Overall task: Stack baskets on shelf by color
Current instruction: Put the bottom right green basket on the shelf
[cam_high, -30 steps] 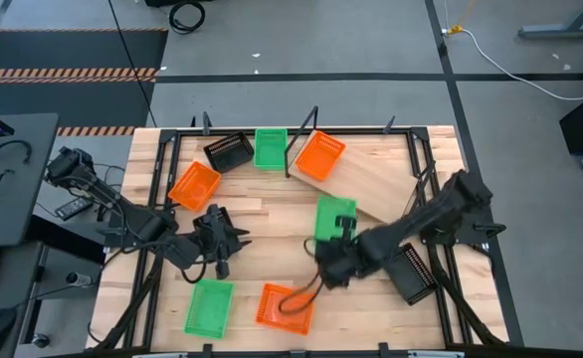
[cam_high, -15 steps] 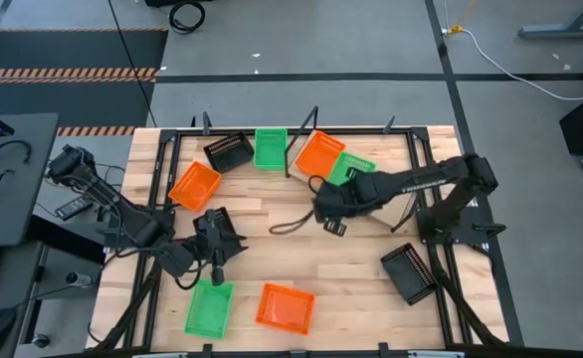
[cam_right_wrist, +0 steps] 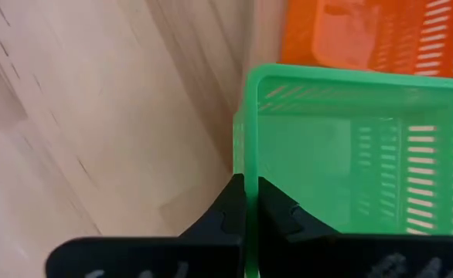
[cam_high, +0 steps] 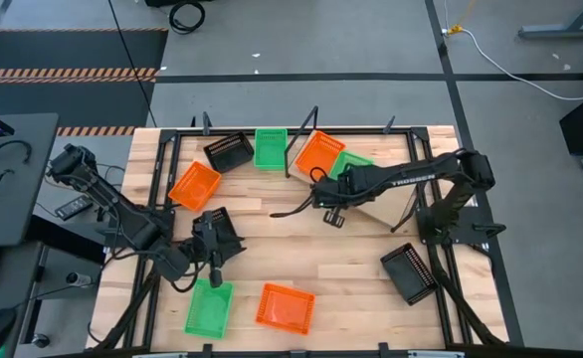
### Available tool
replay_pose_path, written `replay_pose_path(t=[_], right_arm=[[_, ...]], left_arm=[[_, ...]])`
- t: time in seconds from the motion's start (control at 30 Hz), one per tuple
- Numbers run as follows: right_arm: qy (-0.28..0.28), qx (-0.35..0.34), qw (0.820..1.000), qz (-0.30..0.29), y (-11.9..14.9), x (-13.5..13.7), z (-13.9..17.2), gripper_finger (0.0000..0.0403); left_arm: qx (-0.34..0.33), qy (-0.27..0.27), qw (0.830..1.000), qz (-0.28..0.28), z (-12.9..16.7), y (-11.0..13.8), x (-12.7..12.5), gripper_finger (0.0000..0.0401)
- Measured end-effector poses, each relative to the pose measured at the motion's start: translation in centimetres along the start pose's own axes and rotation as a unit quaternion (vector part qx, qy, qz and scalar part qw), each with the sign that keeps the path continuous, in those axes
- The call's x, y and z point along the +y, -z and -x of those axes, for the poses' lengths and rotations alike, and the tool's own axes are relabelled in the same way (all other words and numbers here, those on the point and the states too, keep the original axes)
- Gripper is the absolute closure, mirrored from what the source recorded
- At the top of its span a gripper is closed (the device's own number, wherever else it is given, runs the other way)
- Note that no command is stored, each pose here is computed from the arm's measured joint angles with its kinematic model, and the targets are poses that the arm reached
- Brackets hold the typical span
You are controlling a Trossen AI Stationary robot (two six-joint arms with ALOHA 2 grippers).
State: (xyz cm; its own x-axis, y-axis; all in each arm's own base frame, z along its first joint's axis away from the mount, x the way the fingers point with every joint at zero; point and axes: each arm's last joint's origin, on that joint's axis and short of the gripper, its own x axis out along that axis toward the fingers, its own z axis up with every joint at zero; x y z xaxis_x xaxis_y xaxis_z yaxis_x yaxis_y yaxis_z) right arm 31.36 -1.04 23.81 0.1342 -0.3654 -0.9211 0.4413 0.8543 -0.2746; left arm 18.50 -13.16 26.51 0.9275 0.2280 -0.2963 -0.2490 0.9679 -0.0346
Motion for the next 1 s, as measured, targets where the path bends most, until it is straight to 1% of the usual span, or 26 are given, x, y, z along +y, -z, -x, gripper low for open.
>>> replay_pose_path(t=[0.07,0.27,0.53,0.8,1.0], right_arm=[[-0.004,0.002,1.000,-0.004,0.2,-0.1,-0.8,0.0394],[0.008,0.025,1.000,-0.012,0.9,-0.9,-2.5,0.0394],[0.012,0.016,0.999,-0.025,1.3,-1.6,-4.2,0.0393],[-0.001,0.012,1.000,-0.026,1.3,-1.7,-4.1,0.0383],[-0.021,-0.009,0.999,-0.039,1.5,-2.2,-2.5,0.0367]], left_arm=[[0.000,0.000,1.000,0.002,0.0,0.0,0.0,0.0284],[0.000,0.000,1.000,0.004,0.0,0.0,0.0,0.0284],[0.000,0.000,1.000,0.009,0.0,0.0,0.0,0.0284],[0.000,0.000,1.000,0.009,0.0,0.0,0.0,0.0284],[0.001,0.000,1.000,0.008,0.0,0.0,0.0,0.0284]])
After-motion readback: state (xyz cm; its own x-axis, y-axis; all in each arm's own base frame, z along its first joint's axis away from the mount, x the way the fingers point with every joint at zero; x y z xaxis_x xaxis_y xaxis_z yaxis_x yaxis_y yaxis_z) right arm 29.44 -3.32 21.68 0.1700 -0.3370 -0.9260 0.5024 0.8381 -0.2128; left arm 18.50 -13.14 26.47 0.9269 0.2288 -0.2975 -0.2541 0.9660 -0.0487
